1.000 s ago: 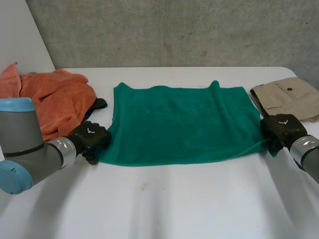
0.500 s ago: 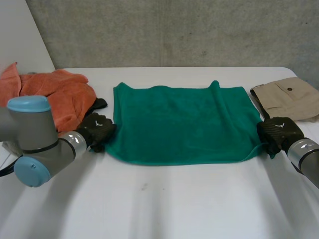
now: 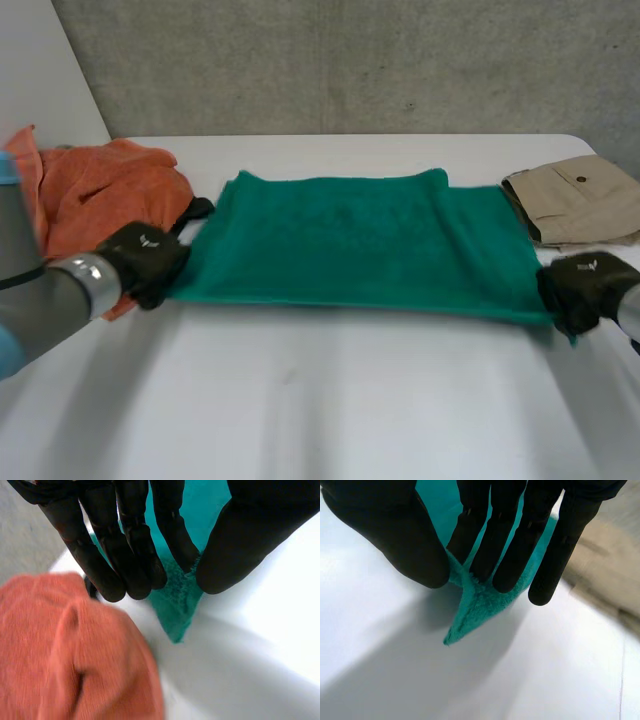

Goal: Fold the laundry.

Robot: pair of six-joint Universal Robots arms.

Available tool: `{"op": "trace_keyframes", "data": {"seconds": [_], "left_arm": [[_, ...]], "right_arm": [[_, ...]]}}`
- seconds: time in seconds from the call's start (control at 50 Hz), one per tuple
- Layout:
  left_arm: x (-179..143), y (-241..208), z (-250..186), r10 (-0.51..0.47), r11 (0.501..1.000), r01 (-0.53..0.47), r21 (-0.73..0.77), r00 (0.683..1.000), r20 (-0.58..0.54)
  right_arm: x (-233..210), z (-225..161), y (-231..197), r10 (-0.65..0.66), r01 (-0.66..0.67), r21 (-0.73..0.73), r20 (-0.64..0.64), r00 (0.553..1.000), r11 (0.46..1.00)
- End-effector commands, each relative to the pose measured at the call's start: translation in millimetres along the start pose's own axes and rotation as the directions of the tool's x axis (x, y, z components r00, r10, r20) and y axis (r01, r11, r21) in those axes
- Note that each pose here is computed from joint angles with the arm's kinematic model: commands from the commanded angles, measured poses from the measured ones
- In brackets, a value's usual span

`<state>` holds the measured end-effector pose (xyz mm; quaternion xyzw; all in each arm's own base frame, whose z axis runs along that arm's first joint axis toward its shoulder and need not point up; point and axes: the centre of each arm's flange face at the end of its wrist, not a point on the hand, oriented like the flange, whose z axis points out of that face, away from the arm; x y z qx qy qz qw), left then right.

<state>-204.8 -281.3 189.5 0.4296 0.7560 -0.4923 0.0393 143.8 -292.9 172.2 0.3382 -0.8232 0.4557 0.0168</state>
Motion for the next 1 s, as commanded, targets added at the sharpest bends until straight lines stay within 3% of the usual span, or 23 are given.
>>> {"op": "trace_keyframes", "data": {"seconds": [0.02,0.08,0.18,0.3,0.42,0.6,0.78,0.88,1.0], "left_arm": [[24.6,14.5,-48.0,0.005,0.977,-0.030,-0.209,0.992,-0.123],[32.3,21.0,-48.0,0.014,0.964,-0.060,-0.260,0.985,-0.174],[27.6,22.0,-29.9,0.034,0.960,-0.079,-0.268,0.985,-0.167],[12.0,-10.4,5.0,0.030,0.992,-0.036,-0.119,0.998,-0.056],[-12.3,-55.6,56.3,-0.073,0.993,0.065,0.102,0.995,0.073],[-26.6,-72.5,124.4,-0.108,0.981,0.066,0.184,0.967,0.230],[-16.5,-83.2,154.8,-0.086,0.967,0.011,0.254,0.955,0.284],[-18.8,-91.6,158.6,-0.104,0.952,0.000,0.306,0.941,0.323],[-24.9,-99.7,144.3,-0.163,0.948,0.042,0.316,0.916,0.367]], "right_arm": [[-13.7,-39.8,12.8,-0.193,0.248,-0.221,0.245,0.950,0.943],[-13.6,-39.9,15.0,-0.219,0.286,-0.242,0.270,0.938,0.927],[-10.4,-21.7,14.3,-0.247,0.295,-0.218,0.220,0.944,0.930],[-2.7,9.6,-0.2,-0.311,0.324,-0.115,0.117,0.943,0.939],[18.4,58.4,-33.1,-0.314,0.324,0.089,-0.111,0.943,0.942],[32.0,122.5,-62.1,-0.285,0.388,0.309,-0.330,0.900,0.868],[29.5,176.9,-67.8,-0.275,0.454,0.412,-0.423,0.864,0.790],[29.8,194.9,-62.1,-0.257,0.441,0.377,-0.449,0.856,0.814],[46.7,175.9,-69.0,-0.152,0.330,0.340,-0.458,0.876,0.881]]}}
